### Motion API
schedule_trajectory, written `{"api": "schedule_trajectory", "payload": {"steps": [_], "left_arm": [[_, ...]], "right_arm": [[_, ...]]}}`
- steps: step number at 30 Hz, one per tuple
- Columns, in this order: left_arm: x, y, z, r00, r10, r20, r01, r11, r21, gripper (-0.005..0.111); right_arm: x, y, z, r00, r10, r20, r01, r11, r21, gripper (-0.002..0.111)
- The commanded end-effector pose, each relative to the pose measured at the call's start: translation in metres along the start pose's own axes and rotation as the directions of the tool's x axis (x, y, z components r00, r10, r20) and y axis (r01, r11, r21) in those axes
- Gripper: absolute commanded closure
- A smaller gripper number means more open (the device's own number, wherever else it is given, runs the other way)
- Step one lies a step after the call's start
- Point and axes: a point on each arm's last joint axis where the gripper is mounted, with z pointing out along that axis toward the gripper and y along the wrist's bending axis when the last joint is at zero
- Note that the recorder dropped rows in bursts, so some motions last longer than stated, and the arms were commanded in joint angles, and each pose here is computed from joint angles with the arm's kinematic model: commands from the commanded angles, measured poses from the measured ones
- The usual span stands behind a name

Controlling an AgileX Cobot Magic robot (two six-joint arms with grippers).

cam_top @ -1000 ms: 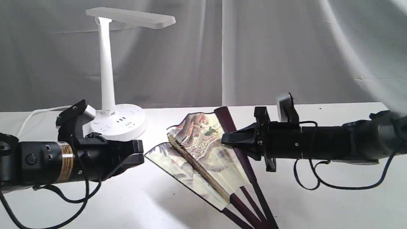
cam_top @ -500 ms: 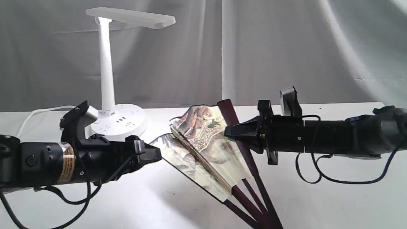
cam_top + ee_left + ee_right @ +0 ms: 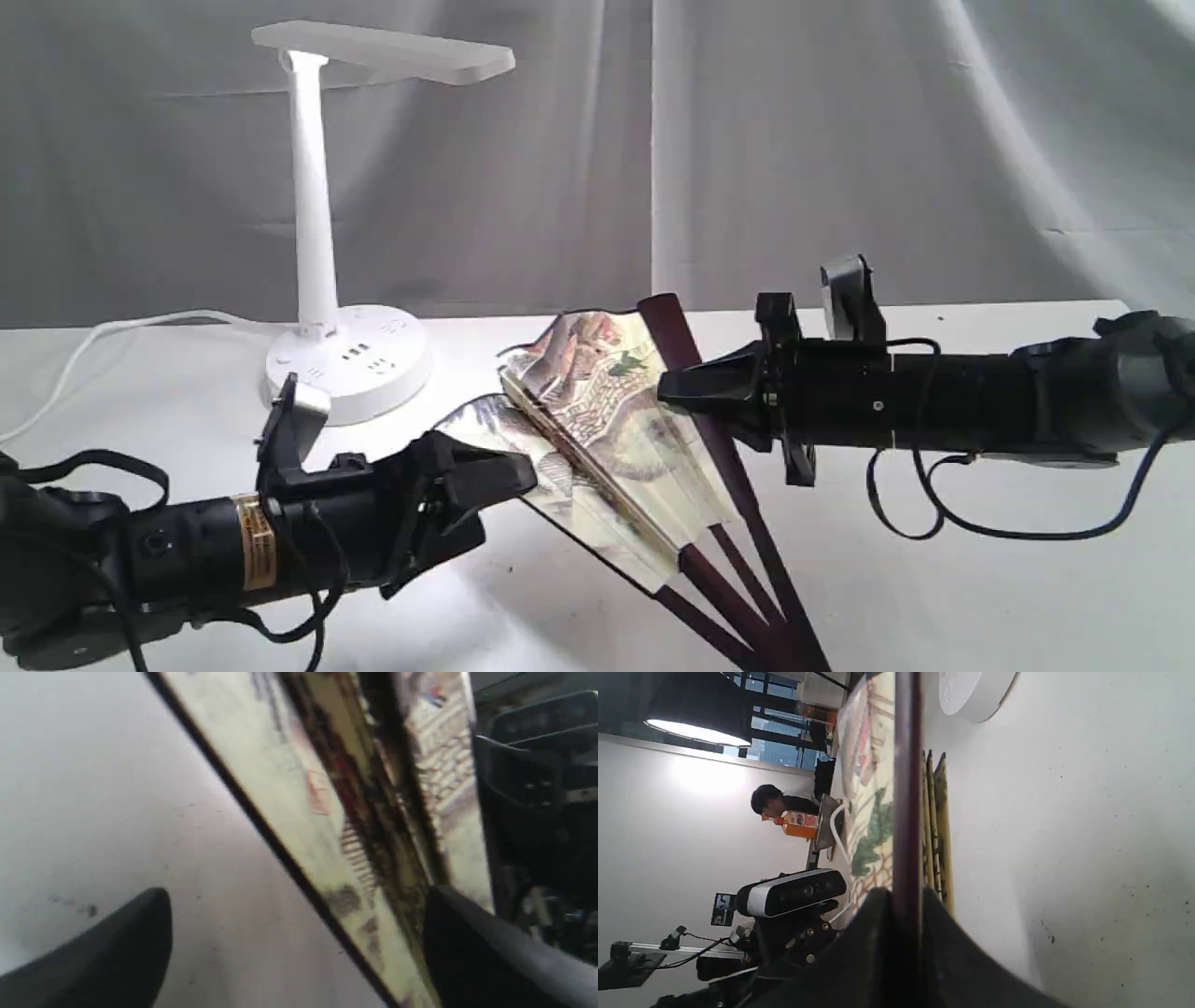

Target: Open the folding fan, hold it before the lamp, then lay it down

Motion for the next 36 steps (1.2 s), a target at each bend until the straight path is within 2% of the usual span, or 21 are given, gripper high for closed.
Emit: {"api": "schedule_trajectory", "payload": {"steps": [1,6,10,23,31,36], "left_arm": [[0.001,0.005,0.006,0.998,-0.008,0.061,0.001,0.992,0.123,0.034],[-0.002,0.019,0.010,0.977,-0.109,0.183,0.072,0.977,0.200,0.034],[-0.002,0.030,0.013,0.967,-0.087,0.238,0.049,0.986,0.161,0.034],[-0.008,0.022,0.020,0.979,-0.026,0.201,-0.015,0.980,0.201,0.034],[-0.009,0.021,0.020,0.979,-0.027,0.202,-0.015,0.979,0.202,0.034],[-0.009,0.021,0.020,0.979,-0.030,0.199,-0.011,0.979,0.203,0.034]], "right_arm": [[-0.003,0.008,-0.001,1.000,-0.008,0.006,0.008,0.999,-0.031,0.108],[-0.003,0.008,-0.001,1.000,-0.008,0.006,0.008,0.999,-0.031,0.108],[-0.003,0.008,-0.001,1.000,-0.008,0.006,0.008,0.999,-0.031,0.108],[-0.002,0.008,0.000,1.000,-0.006,0.001,0.006,0.999,-0.032,0.108],[0.012,0.016,0.023,0.998,-0.015,-0.060,0.012,0.999,-0.047,0.108],[0.012,0.016,0.023,0.998,-0.012,-0.060,0.009,0.999,-0.047,0.108]]}}
